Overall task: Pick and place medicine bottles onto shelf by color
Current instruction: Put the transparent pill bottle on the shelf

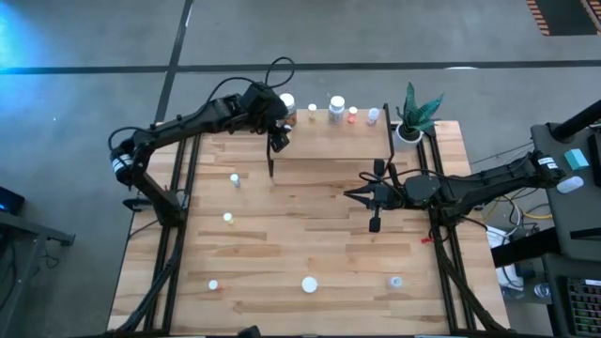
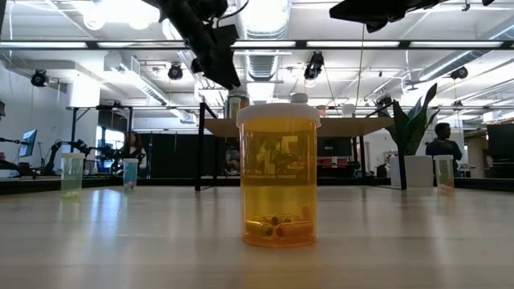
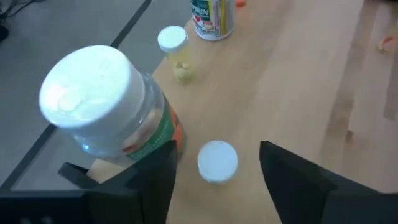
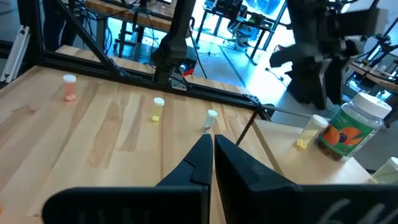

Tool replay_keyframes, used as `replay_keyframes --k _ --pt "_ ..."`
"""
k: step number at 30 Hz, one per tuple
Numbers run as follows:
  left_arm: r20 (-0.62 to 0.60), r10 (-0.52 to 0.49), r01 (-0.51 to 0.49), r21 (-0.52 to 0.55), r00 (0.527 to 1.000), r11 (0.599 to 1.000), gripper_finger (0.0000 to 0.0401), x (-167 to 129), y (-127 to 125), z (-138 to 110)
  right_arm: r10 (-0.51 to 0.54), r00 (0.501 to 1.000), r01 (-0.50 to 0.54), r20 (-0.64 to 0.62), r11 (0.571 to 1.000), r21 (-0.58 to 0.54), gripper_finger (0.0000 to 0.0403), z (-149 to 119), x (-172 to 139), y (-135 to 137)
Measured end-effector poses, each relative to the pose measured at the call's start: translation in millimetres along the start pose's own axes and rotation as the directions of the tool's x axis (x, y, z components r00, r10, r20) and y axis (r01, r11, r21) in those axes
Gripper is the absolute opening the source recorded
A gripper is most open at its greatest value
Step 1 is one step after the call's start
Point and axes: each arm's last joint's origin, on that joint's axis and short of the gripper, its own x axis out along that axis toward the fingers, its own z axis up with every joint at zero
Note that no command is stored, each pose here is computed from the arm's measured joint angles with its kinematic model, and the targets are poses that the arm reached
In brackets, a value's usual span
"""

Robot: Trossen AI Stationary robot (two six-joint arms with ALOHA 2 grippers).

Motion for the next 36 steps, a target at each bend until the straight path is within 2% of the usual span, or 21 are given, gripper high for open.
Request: replay_keyframes --k 4,8,11,14,18,22,24,26,27,31,36 --pt "0.009 -0.023 0.023 0.032 1.000 0.999 0.0198 -20.0 -11.1 -6.1 0.006 1.000 -0.007 -0.021 1.000 -0.017 0.0009 -2.0 -0.1 0.6" --pt "0.065 -0.084 0.078 0.090 0.994 0.993 0.0146 -41.3 -36.1 -26.1 0.025 0.998 -0.026 -0.063 0.999 -0.019 0.0009 -6.5 -0.2 1.9" --pt "0.178 -0.151 0.128 0.130 0.972 0.983 0.0101 -57.1 -59.0 -47.6 0.042 0.998 -0.042 -0.054 0.999 0.002 0.0009 -5.8 -0.2 2.3" --pt "0.309 -0.240 0.193 0.173 0.920 0.966 0.0062 -67.0 -83.5 -72.8 0.057 0.997 -0.054 -0.052 0.997 0.052 0.0015 -5.2 -1.2 5.2" --pt "0.483 -0.359 0.275 0.238 0.799 0.932 0.0023 -73.1 -112.0 -107.9 0.150 0.977 -0.135 -0.151 0.986 0.099 0.0042 -0.9 -8.6 19.7" --pt "0.613 -0.442 0.333 0.291 0.655 0.897 0.0003 -74.4 -131.0 -140.9 0.280 0.917 -0.242 -0.284 0.957 0.162 0.0093 2.8 -19.6 48.4" --pt "0.649 -0.462 0.349 0.305 0.605 0.886 0.0002 -72.8 -135.9 -154.2 0.337 0.878 -0.272 -0.341 0.936 0.224 0.0124 5.5 -25.3 65.2" --pt "0.663 -0.473 0.360 0.313 0.580 0.879 0.0002 -70.3 -138.2 -165.6 0.383 0.827 -0.279 -0.411 0.915 0.292 0.0157 6.1 -32.2 84.4" --pt "0.671 -0.475 0.363 0.313 0.570 0.878 0.0002 -69.2 -138.6 -169.5 0.392 0.803 -0.263 -0.449 0.909 0.323 0.0173 5.9 -36.2 94.4" --pt "0.656 -0.477 0.363 0.314 0.585 0.877 0.0002 -62.4 -138.5 -182.5 0.408 0.720 -0.181 -0.561 0.891 0.415 0.0233 7.4 -54.0 140.0" --pt "0.660 -0.472 0.361 0.310 0.585 0.880 0.0002 -62.3 -138.2 -182.9 0.283 0.636 0.027 -0.718 0.922 0.387 0.0285 6.0 -71.9 184.2"
